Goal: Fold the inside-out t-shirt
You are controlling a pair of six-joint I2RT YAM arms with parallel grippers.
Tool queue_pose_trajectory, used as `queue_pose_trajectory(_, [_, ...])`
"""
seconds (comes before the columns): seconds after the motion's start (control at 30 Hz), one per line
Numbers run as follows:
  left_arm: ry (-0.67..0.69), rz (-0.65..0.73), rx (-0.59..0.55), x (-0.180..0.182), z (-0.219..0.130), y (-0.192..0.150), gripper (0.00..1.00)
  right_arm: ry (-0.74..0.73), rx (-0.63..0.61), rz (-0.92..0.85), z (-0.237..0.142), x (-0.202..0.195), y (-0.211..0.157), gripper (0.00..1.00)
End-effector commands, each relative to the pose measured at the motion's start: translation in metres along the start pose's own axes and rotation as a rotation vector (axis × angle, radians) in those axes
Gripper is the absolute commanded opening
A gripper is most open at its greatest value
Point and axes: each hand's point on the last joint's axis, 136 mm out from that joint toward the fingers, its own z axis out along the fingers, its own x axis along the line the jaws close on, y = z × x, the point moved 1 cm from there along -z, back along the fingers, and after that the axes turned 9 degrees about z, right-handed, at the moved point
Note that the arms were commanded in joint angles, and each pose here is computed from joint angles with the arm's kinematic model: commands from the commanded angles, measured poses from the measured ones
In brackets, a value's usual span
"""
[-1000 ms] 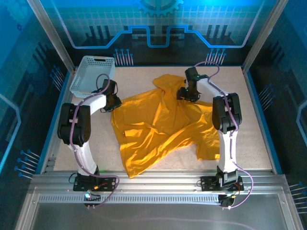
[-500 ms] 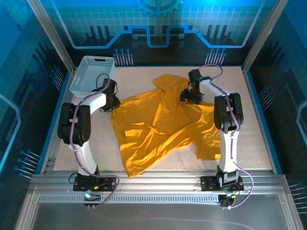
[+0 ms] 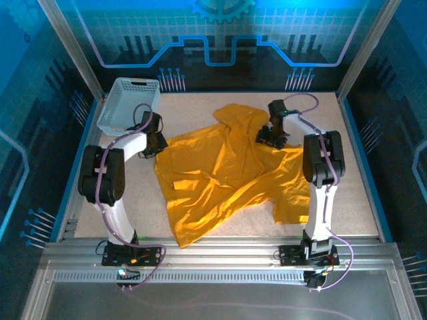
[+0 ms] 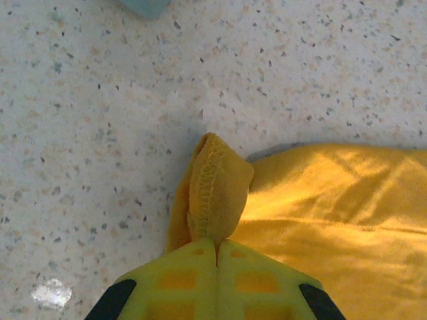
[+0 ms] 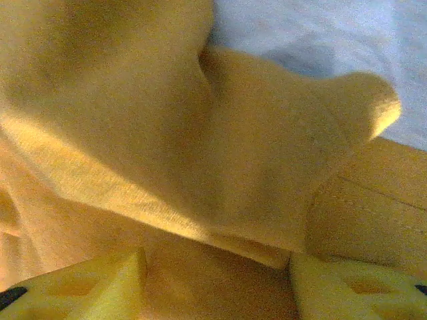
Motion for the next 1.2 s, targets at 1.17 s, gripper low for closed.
queue_pose_trajectory(1.17, [-0.478,-0.191,-0.039,-0.035,-0.047,-0.026,0.0,0.172,-0.114,-0.236,-0.025,0.099,0.082,0.59])
